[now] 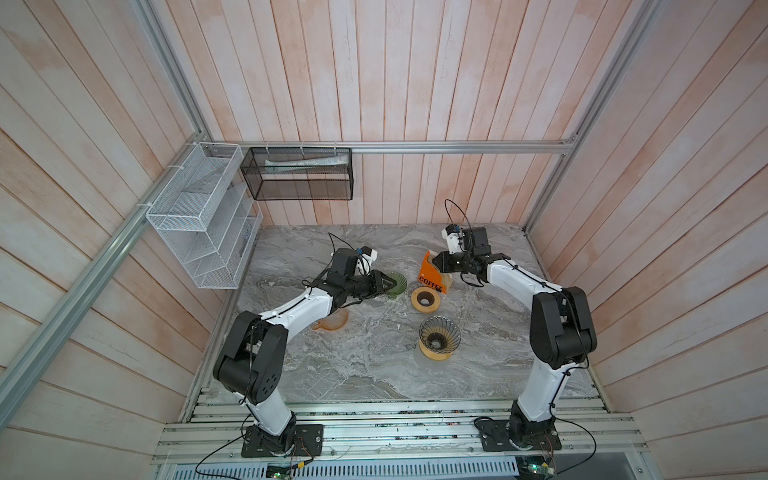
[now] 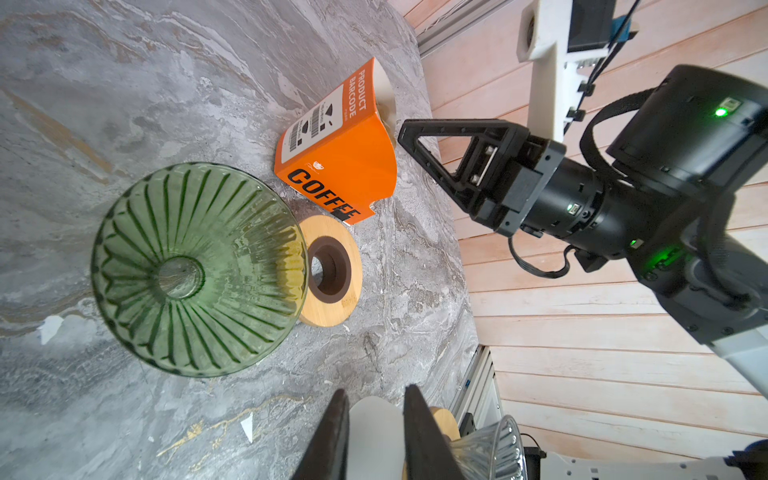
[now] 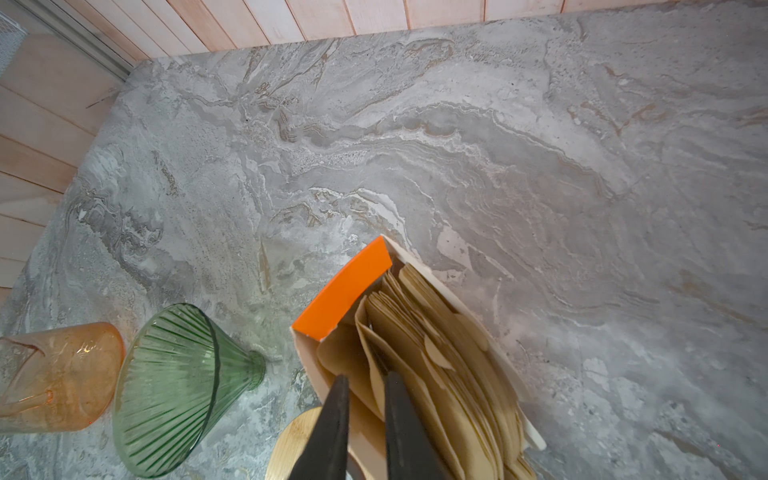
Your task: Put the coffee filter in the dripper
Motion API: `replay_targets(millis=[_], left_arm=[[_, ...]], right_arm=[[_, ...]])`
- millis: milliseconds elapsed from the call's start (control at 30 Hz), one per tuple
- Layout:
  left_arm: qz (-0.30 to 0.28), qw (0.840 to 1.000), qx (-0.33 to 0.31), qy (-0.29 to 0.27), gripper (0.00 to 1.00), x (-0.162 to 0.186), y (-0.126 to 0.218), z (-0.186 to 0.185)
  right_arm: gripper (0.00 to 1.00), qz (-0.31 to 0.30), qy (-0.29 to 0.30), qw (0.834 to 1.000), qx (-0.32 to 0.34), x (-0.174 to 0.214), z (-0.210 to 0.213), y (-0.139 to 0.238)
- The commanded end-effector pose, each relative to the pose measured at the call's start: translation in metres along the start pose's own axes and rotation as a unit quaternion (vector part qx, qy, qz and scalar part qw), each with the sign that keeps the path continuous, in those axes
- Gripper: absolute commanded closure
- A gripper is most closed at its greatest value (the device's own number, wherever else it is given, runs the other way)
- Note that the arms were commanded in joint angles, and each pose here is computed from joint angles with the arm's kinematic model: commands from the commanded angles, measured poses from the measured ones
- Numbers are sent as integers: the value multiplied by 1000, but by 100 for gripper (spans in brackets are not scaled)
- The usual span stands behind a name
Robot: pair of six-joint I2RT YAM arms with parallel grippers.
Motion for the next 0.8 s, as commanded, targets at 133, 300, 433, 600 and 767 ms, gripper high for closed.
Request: replay_targets(millis=[133,300,433,600,767], left_arm=[[6,1000,3,6,74,4,-2,7],[7,1000,3,7,73,4,-3,7],[7,1000,3,7,73,4,-2,7],[8,1000,3,7,73,5,-3,8],[7,1000,3,8,73,5,-2,9]], right_arm=[[86,12,4,1000,10,3,-4,-7],[87,14,5,1000,10,4,-3,-8],[86,16,4,1000,12,4,-4,-9],[86,16,4,1000,12,4,-5,-10],[86,17,3,1000,13,5,-5,-12]])
Point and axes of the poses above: each gripper's point midway between its finger pads, its own y axis back along the fingers, its own z axis along the line the jaws close on, x = y × z, the point moved 4 cm from there along y, back along the fingers, and after that the axes turned 3 degrees about -y, right-handed, at the moved point
